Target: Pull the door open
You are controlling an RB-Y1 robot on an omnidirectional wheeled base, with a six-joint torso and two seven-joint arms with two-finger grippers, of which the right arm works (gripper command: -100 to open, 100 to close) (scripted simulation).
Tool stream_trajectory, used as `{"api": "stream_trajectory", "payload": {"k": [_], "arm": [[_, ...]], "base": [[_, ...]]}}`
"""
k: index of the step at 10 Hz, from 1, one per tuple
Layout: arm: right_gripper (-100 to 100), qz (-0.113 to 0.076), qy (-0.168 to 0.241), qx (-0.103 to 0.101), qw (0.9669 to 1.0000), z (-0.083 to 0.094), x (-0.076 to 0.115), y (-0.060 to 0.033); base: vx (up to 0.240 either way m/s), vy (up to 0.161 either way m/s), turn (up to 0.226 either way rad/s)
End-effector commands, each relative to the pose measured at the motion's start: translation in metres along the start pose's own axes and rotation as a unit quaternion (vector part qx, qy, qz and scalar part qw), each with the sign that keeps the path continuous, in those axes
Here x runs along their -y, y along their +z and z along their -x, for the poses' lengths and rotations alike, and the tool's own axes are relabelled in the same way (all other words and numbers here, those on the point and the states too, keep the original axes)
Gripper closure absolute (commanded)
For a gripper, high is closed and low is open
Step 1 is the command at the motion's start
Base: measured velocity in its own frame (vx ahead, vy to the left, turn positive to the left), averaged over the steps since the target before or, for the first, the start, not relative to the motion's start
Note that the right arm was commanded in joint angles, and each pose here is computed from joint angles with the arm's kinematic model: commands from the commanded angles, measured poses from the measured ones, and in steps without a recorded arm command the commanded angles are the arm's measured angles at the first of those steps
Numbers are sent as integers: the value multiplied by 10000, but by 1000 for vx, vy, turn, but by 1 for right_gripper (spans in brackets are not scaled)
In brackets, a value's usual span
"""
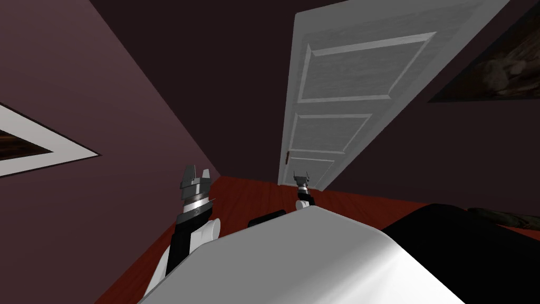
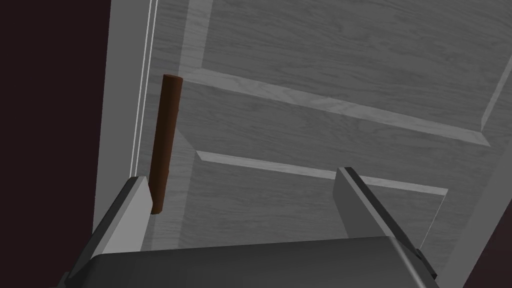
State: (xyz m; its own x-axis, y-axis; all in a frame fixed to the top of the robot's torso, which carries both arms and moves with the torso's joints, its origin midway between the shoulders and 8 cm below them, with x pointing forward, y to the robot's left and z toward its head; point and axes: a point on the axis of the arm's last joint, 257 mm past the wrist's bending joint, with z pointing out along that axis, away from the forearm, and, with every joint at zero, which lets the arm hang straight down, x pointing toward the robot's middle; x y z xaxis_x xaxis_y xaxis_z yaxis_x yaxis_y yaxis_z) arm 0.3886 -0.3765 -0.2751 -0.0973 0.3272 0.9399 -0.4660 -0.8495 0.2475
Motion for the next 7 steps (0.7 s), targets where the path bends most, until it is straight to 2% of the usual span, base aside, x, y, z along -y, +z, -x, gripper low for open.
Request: {"api": "stream_trajectory", "payload": {"k": [1, 7], "arm": [[-100, 27, 135, 116, 9998, 114, -16, -39], [-100, 140, 544, 530, 9970, 503, -64, -157]], "base": [[83, -30, 115], [92, -29, 109]]}}
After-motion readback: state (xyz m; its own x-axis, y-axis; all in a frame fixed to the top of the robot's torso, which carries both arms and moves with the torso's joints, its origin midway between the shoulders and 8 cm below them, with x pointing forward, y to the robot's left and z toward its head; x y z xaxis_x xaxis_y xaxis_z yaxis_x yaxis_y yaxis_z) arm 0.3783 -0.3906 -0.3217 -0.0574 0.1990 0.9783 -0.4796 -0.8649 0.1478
